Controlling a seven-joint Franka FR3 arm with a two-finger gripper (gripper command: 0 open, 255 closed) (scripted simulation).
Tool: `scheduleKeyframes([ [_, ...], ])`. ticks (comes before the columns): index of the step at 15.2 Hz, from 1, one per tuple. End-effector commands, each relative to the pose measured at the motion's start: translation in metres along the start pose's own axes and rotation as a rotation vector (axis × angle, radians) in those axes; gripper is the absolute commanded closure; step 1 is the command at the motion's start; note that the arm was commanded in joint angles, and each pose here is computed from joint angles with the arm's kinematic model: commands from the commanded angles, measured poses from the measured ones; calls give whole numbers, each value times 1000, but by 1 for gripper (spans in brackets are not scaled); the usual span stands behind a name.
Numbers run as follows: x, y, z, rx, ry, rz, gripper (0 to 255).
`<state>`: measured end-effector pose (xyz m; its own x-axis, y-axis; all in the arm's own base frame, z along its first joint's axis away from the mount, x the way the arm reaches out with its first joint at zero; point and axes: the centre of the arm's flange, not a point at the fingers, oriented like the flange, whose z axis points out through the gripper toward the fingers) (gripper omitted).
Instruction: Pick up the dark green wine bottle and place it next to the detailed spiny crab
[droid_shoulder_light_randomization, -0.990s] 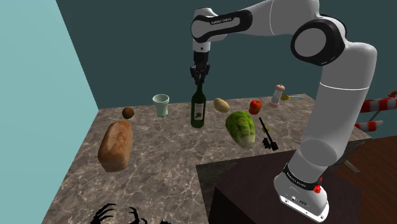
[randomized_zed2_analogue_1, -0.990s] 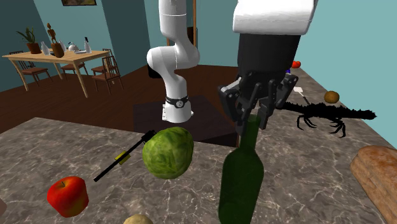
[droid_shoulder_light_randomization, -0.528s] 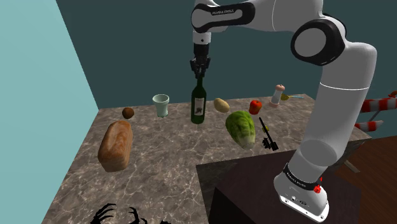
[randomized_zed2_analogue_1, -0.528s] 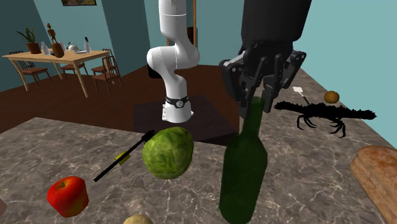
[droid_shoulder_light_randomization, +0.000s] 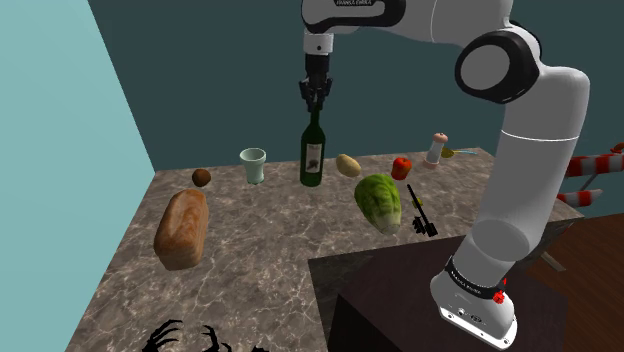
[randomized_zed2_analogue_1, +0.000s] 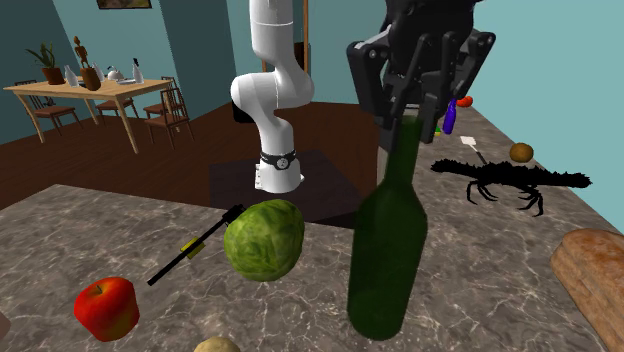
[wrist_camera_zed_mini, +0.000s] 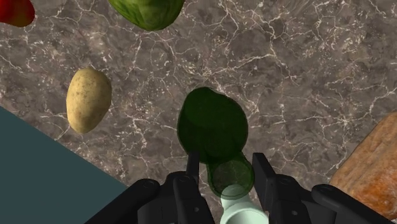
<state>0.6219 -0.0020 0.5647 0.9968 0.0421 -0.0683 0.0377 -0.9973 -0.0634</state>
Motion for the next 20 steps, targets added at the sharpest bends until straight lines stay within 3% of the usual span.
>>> scheduleKeyframes([
  [1,-1,0,-12,0,0,0,255],
  [20,-15,-17,-101,0,0,0,255],
])
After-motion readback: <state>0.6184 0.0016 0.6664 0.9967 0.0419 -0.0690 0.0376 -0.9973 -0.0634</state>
